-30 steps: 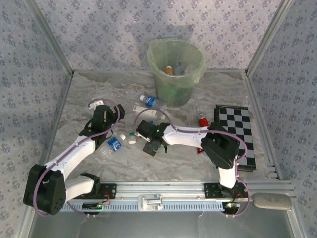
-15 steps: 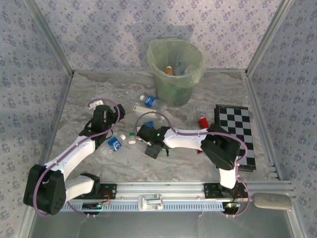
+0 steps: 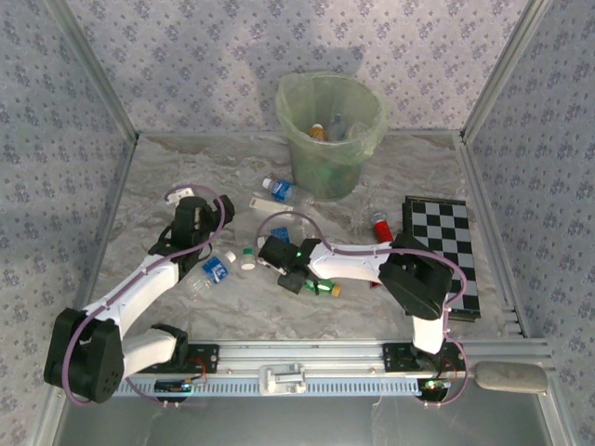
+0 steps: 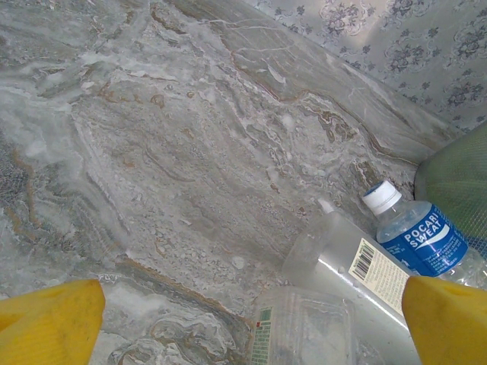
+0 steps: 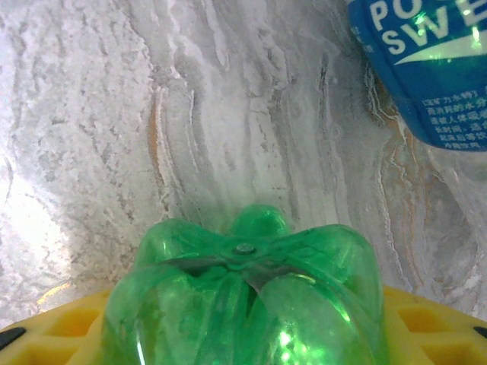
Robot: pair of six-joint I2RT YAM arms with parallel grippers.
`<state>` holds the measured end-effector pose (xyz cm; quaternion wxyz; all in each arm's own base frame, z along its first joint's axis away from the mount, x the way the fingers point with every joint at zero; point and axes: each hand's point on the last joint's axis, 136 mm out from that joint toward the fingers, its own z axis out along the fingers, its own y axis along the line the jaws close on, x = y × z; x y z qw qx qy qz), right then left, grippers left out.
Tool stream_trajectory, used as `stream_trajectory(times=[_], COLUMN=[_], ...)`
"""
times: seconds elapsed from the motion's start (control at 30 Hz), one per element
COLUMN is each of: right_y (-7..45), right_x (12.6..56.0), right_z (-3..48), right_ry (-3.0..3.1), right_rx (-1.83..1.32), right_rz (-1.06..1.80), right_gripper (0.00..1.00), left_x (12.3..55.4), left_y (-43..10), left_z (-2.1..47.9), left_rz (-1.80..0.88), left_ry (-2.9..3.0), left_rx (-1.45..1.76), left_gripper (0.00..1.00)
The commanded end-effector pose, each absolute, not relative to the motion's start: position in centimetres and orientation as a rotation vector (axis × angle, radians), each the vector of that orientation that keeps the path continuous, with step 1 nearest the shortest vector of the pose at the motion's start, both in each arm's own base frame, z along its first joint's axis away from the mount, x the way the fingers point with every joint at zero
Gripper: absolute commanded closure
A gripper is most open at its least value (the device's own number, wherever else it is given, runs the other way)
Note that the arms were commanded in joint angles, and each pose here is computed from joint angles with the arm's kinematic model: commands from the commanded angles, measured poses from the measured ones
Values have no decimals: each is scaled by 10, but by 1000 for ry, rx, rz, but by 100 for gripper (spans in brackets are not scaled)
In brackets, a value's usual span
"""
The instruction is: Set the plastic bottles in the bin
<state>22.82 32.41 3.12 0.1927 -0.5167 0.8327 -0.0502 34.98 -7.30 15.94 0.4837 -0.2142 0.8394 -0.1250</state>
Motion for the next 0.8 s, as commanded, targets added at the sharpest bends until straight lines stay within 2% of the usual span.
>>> stream_trajectory(times=[0.0, 0.27, 0.5, 0.77], right_y=[319, 326, 344, 335], right_x=[224, 232, 264, 320], right_z=[36, 66, 147, 248], right_ry=[2338, 2359, 2296, 2126], right_rx=[-1464, -1348, -1100, -776], right_rz=[-139, 47, 389, 678], right_gripper=[48, 51, 52, 54], left_x=[347, 346, 343, 341], left_y=[-70, -69, -65, -62], left_z=[167, 166, 167, 168], left_rz=[-320, -315, -299, -290], left_ry=[2024, 2020, 2009, 1997], left_rx=[-535, -538, -538, -539], left_gripper=[0, 0, 0, 0])
